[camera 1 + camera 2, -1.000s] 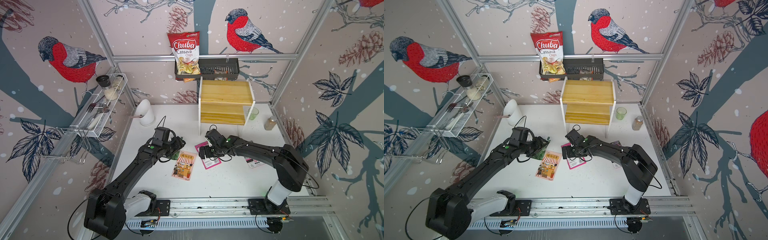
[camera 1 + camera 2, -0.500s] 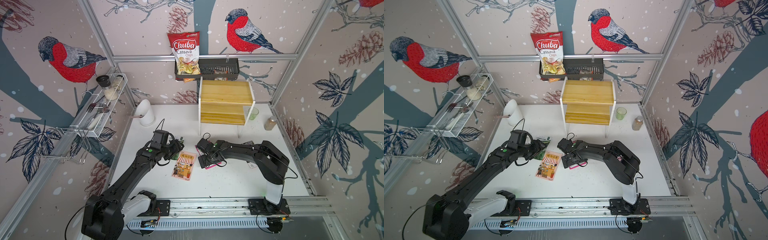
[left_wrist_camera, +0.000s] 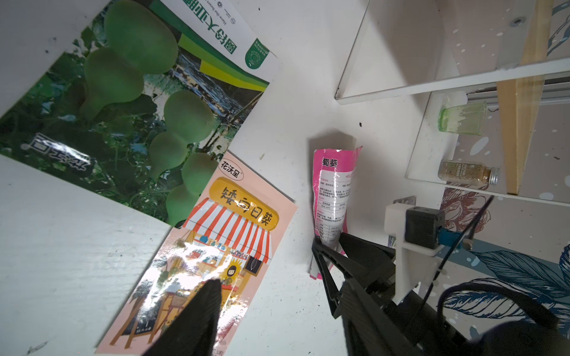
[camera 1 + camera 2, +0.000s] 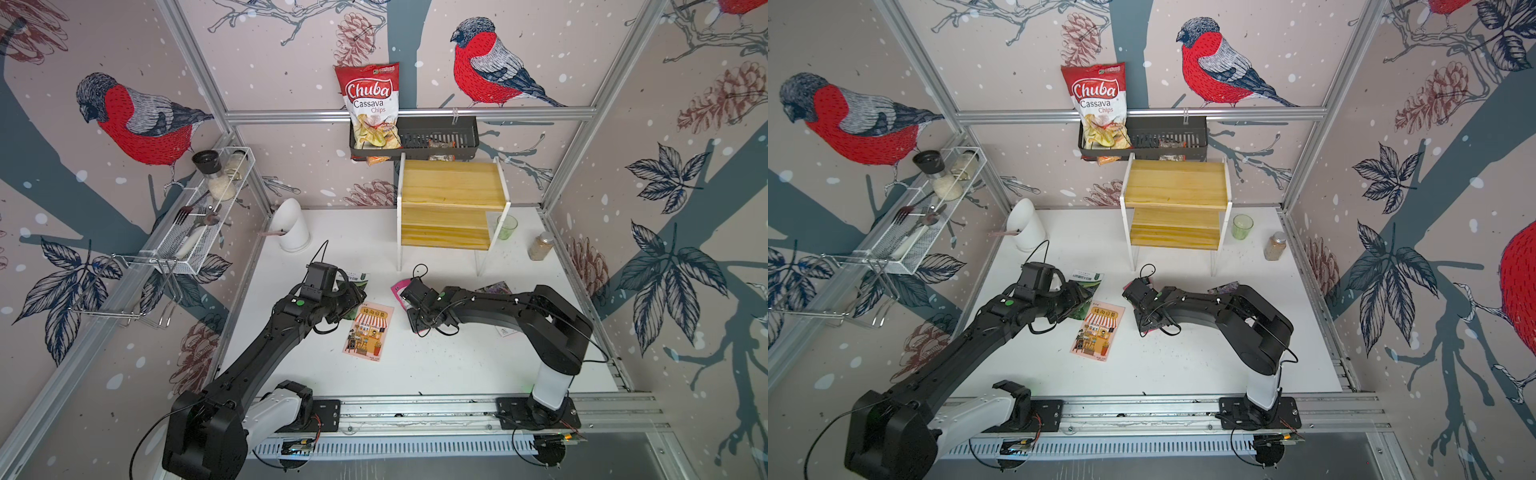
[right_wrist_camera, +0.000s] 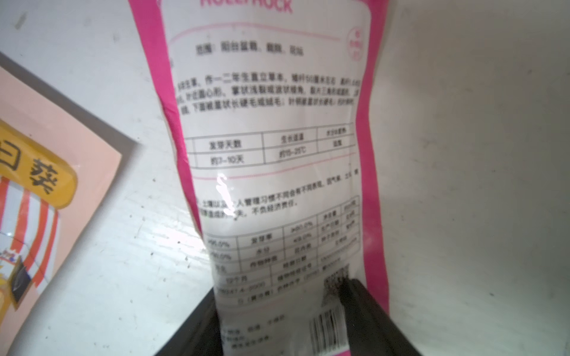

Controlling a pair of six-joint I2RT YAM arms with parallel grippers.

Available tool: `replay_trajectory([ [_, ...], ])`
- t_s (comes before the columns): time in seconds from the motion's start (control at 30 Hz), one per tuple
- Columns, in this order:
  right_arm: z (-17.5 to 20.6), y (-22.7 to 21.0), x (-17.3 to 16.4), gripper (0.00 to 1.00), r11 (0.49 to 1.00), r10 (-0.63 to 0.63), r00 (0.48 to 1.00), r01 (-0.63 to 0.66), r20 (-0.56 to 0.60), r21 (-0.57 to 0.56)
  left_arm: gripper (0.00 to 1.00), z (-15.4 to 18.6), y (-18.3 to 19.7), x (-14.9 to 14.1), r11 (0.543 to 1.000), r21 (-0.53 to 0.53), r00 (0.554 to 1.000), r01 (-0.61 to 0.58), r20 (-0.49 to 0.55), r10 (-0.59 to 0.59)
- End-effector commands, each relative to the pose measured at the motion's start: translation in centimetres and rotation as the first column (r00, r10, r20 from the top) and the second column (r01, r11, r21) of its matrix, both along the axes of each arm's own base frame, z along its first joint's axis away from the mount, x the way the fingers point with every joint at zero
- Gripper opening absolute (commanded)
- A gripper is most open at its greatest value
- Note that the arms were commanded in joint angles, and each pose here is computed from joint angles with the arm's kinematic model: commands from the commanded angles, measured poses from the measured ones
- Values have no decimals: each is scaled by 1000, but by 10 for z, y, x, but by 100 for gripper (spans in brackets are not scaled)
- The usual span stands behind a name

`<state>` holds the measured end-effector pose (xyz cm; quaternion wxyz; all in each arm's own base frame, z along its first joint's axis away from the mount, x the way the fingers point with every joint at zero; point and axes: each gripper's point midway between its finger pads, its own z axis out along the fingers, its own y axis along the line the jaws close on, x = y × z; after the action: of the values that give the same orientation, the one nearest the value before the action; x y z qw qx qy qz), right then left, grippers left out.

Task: Take the seed bag off the shelf
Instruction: Adjust the seed packet at the center of the board.

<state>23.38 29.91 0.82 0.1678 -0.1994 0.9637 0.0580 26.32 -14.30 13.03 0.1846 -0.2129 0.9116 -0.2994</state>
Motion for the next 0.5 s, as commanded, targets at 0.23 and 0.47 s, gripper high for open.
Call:
replay_trajectory([
  [0.23,14,38,-45,58,933,97,968,-7,-233,360,66,27,-23,30,995,-89,997,43,74,-36],
  [0.47,21,52,-52,57,882,113,952,36,-286,470,66,23,-41,45,988,-142,996,52,80,-41],
])
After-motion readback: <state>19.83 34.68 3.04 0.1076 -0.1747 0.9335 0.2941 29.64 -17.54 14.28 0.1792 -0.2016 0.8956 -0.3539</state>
